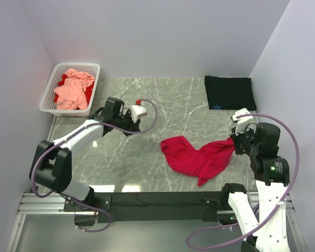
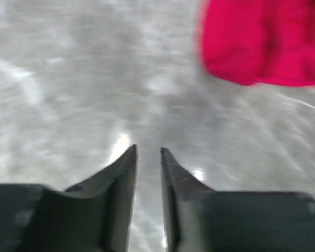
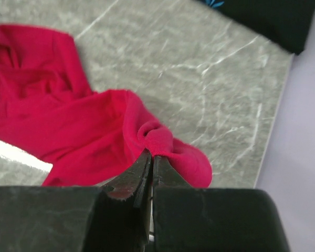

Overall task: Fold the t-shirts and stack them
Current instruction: Flatten the tshirt out

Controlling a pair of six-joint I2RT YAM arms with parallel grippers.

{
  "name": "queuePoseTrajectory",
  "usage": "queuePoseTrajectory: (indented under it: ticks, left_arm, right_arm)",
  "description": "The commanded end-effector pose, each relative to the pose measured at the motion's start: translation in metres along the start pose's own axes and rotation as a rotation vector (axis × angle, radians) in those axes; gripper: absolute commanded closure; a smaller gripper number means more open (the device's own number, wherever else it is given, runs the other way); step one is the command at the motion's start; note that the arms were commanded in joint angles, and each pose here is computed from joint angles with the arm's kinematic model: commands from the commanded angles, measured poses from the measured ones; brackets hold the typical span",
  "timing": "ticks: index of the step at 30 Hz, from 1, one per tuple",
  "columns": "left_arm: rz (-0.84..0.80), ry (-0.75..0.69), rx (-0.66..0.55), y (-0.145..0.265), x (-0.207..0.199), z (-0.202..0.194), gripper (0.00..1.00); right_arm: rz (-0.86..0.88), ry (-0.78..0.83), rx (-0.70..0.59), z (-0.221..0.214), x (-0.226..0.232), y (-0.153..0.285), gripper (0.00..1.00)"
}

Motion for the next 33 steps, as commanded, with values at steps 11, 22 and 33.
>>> queuePoseTrajectory:
  ticks: [11, 22, 33]
  left_arm:
    - [-0.468, 0.136, -0.090, -0.095, -0.162, 0.092, 0.51]
    - [-0.613, 0.188, -0.072, -0.147, -0.177, 0.089, 0.49]
    - [-0.593, 0.176, -0.032, -0.157, -0.183, 0.071, 0.93]
  right_arm:
    - [-0.035, 0.037, -0.058, -0.010, 0.008, 0.038, 1.00]
    - [-0.045, 0.042, -0.039, -0.012, 0.008, 0.042, 1.00]
    - [-0.052, 0.050, -0.030, -0.015, 0.006, 0.038, 1.00]
Point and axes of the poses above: each gripper's point midway between its finger pads, its own y axis back along the fingers, its own x axis along the line the jaws close on, z = x × y, the point moved 6 cm from there along y, back along the fingers, and after that the axes turned 9 degrees about -y, right-handed, at the moved point
